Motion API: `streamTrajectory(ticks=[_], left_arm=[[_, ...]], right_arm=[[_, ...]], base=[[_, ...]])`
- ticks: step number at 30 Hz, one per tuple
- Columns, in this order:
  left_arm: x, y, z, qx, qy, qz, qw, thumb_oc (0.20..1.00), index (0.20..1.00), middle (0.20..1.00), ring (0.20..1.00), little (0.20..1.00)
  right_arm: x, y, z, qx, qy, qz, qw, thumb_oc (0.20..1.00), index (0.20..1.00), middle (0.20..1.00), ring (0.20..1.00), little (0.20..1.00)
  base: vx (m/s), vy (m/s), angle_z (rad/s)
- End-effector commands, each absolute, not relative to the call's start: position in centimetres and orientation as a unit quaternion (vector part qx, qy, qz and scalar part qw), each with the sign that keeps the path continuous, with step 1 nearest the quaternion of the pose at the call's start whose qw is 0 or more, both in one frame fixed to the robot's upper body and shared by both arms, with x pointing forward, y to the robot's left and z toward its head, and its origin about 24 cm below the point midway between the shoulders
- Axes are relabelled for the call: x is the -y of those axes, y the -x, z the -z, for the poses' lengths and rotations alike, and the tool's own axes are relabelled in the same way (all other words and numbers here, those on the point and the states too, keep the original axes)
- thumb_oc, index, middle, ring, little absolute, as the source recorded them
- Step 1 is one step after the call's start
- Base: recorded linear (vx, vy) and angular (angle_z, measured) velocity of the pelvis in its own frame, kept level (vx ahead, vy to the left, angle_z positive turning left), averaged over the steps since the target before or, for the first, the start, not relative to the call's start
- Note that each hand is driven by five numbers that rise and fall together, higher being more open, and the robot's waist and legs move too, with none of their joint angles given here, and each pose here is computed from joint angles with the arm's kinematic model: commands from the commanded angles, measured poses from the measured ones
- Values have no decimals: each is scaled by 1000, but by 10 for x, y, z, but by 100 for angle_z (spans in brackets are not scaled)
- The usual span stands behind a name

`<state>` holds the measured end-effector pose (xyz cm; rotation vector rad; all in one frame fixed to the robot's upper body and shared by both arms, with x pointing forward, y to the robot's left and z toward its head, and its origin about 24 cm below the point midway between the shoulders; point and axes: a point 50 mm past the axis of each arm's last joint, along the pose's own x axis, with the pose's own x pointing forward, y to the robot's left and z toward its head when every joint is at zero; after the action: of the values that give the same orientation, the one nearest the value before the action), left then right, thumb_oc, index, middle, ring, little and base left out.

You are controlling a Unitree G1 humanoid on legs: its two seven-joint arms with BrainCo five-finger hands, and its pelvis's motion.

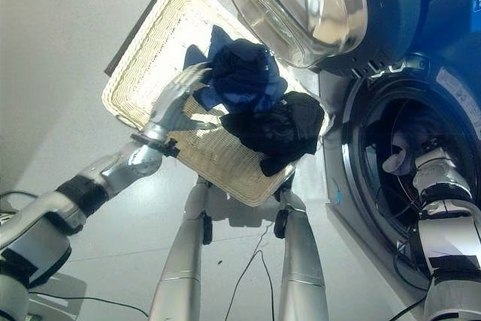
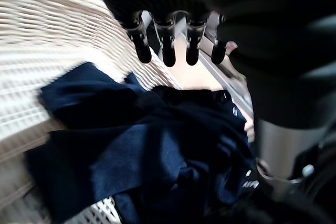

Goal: Put the clothes into the washing machine.

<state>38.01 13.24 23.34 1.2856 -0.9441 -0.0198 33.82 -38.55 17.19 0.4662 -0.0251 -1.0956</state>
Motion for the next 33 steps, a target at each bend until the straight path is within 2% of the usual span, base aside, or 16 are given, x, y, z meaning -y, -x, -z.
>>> streamTrajectory(ticks=[1, 8, 16, 33], left_arm=[[-122, -387, -256, 439, -574, -36, 690, 1000, 1000, 1000, 1000, 1000], [-128, -399, -264, 418, -572, -104, 698, 1000, 1000, 1000, 1000, 1000], [-146, -406, -262, 388, -558, -170, 713, 1000, 1000, 1000, 1000, 1000], [-169, -416, -254, 301, -577, -199, 732, 1000, 1000, 1000, 1000, 1000]], right_arm=[[385, -340, -180, 21, -154, 501, 851, 1000, 1000, 1000, 1000, 1000], [345, -358, -145, -20, -113, 433, 894, 1000, 1000, 1000, 1000, 1000], [310, -362, -101, -62, -103, 361, 925, 1000, 1000, 1000, 1000, 1000], [265, -374, -98, -16, -111, 258, 960, 1000, 1000, 1000, 1000, 1000]], base=[[-13, 60, -4], [-7, 65, -8], [-2, 36, -9], [1, 4, -3]])
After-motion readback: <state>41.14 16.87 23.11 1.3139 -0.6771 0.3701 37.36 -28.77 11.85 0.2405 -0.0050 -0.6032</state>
